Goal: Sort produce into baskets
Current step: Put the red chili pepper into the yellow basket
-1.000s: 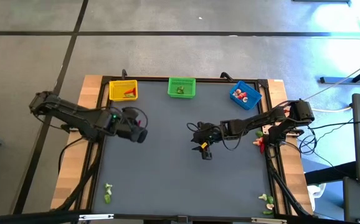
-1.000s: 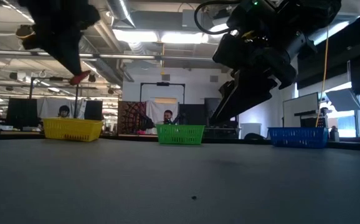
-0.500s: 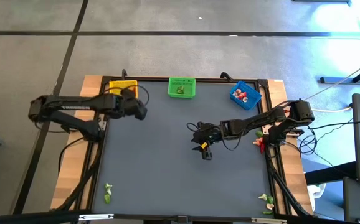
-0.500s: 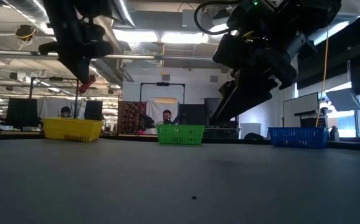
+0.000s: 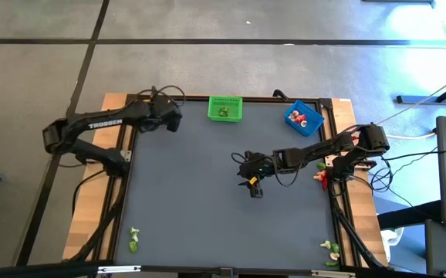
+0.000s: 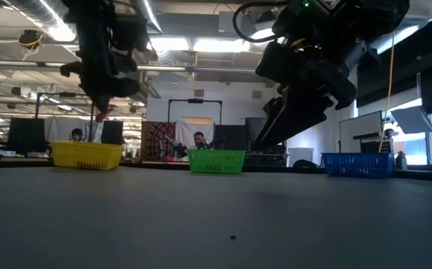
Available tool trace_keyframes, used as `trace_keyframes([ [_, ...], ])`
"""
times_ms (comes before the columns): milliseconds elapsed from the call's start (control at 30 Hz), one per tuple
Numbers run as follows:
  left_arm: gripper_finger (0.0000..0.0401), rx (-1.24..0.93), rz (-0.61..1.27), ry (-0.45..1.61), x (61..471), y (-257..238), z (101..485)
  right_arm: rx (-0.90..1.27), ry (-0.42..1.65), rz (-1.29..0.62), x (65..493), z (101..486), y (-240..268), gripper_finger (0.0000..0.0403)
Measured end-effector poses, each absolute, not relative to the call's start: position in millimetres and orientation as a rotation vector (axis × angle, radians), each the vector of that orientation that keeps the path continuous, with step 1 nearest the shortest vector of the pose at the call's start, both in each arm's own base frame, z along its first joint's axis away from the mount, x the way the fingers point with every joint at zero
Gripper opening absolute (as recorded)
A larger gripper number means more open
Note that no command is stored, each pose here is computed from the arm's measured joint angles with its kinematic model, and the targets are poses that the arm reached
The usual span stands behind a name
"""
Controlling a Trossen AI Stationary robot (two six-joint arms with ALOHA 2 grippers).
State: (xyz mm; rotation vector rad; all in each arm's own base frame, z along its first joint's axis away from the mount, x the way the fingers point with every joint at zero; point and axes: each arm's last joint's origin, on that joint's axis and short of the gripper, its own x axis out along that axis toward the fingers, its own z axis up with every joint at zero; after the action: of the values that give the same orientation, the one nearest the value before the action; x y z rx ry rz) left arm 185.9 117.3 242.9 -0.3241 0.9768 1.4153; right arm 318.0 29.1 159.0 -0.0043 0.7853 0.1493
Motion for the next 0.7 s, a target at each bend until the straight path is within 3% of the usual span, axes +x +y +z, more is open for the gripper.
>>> trace_keyframes([
  [700, 0.0006, -0.353, 1.546, 1.239, 189.7, 173.8, 182.2, -0.021, 0.818, 0.133, 315.7, 156.7, 28.4, 0.0198],
])
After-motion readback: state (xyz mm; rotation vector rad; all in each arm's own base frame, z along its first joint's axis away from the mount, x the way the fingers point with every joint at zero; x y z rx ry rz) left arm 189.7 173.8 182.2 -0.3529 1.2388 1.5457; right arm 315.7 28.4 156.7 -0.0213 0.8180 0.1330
